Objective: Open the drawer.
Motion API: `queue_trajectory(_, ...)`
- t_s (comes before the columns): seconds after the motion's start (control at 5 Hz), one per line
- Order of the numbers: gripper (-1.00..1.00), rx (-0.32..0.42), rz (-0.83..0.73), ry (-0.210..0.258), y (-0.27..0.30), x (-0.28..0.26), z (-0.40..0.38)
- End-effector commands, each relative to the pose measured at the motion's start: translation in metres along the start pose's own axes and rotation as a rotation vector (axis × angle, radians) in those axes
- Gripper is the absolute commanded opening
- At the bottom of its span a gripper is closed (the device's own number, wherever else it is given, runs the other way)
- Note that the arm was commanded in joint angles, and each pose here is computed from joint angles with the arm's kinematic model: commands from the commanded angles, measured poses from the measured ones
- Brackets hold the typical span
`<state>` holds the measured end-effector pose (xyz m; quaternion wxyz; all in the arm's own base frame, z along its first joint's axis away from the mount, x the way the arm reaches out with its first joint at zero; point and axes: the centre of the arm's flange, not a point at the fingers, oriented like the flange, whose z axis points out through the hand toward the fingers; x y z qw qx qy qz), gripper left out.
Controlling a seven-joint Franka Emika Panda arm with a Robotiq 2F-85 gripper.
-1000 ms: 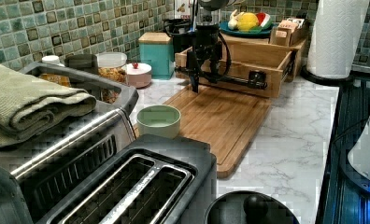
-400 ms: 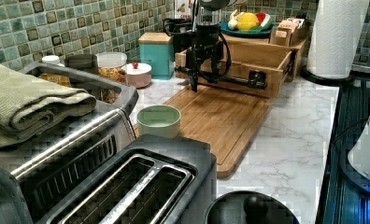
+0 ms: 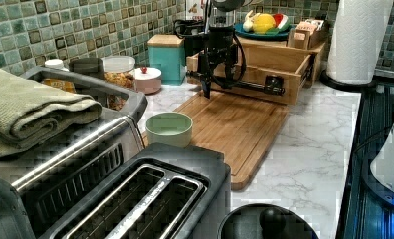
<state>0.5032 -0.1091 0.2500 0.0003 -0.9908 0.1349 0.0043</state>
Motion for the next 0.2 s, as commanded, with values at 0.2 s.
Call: queue_trajectory(0.2, 1.00, 0.026, -0.151, -0.065, -0.1356, -0.0498, 0.0148)
